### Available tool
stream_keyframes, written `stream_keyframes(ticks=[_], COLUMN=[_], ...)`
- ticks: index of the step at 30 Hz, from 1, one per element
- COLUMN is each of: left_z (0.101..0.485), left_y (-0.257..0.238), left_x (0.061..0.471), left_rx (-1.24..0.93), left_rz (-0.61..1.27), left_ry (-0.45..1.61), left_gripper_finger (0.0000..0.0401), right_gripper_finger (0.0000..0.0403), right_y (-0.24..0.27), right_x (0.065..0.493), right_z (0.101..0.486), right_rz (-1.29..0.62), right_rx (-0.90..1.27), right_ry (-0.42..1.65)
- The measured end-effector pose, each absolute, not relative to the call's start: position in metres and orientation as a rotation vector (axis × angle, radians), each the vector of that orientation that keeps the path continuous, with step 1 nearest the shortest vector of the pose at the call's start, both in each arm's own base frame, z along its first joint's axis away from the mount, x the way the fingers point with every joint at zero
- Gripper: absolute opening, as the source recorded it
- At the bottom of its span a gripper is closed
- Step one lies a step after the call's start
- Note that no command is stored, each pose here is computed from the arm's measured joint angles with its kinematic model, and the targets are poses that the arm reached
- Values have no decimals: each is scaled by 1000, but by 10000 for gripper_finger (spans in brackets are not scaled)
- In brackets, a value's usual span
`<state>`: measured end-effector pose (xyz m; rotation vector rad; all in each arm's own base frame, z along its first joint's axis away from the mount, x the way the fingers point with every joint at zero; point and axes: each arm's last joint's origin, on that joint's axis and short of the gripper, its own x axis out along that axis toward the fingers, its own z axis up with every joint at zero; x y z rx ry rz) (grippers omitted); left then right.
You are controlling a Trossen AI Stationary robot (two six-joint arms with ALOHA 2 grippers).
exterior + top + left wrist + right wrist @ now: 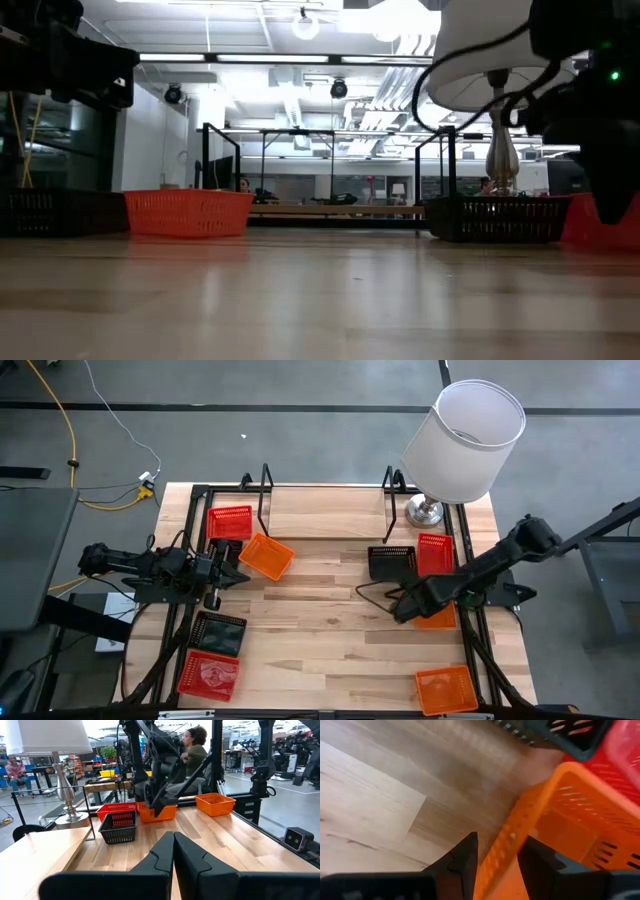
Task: Stack baskets on shelf by color
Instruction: Put the middle orange basket on the shelf
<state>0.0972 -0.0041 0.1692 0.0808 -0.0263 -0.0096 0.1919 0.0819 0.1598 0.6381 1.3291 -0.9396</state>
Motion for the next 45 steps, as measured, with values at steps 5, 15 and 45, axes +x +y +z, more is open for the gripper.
stream_keyframes(ticks=[5, 15, 45], left_z=[169, 169, 169], left_y=[-4, -4, -4], left_x=[97, 97, 97], left_rx=[81, 81, 81], left_rz=[-10, -10, -10], left_ry=[-26, -27, -26], left_gripper_finger=[3, 3, 3], right_gripper_finger=[122, 12, 0], right_y=[85, 103, -27], right_x=[197, 212, 326], right_z=[149, 183, 298], right_rz=[-948, -753, -838], right_rx=[631, 522, 421], right_ry=[1353, 1430, 525])
